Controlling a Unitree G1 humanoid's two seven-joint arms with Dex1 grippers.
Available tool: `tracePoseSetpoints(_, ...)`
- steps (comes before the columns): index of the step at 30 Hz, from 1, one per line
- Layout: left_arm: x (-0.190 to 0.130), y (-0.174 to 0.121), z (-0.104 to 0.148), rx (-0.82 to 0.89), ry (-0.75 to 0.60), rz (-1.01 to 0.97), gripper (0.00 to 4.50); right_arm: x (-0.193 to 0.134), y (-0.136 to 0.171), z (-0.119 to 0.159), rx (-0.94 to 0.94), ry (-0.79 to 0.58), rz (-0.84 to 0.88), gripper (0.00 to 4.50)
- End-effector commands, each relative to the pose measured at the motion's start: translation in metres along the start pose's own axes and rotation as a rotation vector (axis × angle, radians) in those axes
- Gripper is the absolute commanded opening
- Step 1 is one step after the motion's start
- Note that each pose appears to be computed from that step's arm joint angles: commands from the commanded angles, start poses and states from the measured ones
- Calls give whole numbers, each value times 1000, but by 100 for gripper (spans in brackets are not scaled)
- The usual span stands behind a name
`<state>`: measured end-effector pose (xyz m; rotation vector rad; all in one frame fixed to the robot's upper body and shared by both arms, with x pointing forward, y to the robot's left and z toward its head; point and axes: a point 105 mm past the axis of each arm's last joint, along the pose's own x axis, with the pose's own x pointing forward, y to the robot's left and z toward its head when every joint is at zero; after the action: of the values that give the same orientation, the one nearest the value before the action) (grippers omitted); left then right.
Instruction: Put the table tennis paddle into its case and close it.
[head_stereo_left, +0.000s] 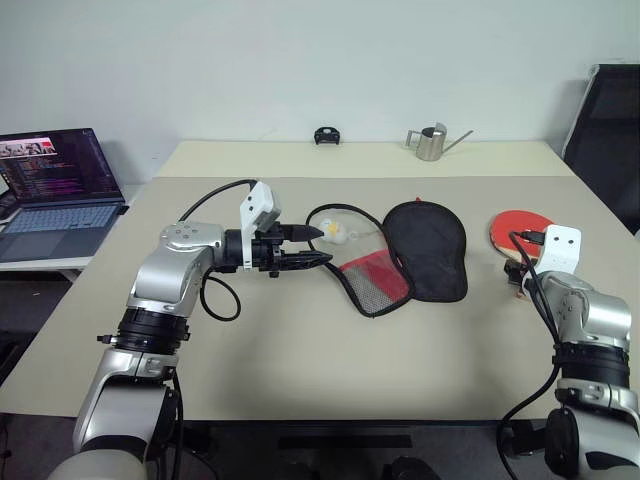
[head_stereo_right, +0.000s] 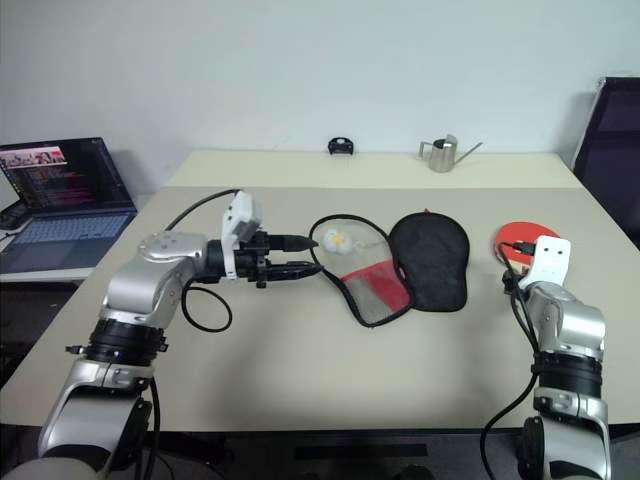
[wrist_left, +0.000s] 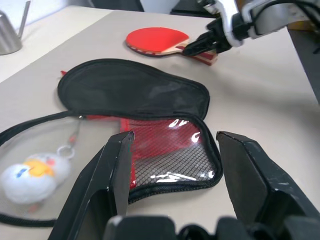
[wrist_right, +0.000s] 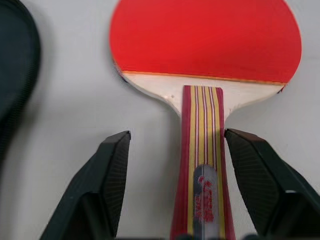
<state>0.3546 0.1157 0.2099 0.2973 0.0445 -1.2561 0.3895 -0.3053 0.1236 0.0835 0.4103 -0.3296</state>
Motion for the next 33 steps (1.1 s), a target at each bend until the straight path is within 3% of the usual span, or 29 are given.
tracePoseSetpoints(1, 0, 2, 16, 61, -27, -3, 288, 5, -5, 19, -9, -37, -6, 330)
tracePoseSetpoints(9, 2, 2, 18, 72, -28, -12, 288, 23, -5, 17, -13, 101, 42, 330)
tracePoseSetpoints(16, 3, 0, 17, 74, -30, -15, 288, 30, -3, 15, -58, 128, 50, 330)
tracePoseSetpoints(24, -4, 3, 12, 69, -14, 12, 288, 34, -5, 9, -33, 125, 30, 107)
tracePoseSetpoints(33, -21, 10, 8, 58, 6, 75, 288, 25, 6, 42, 71, 26, 68, 106)
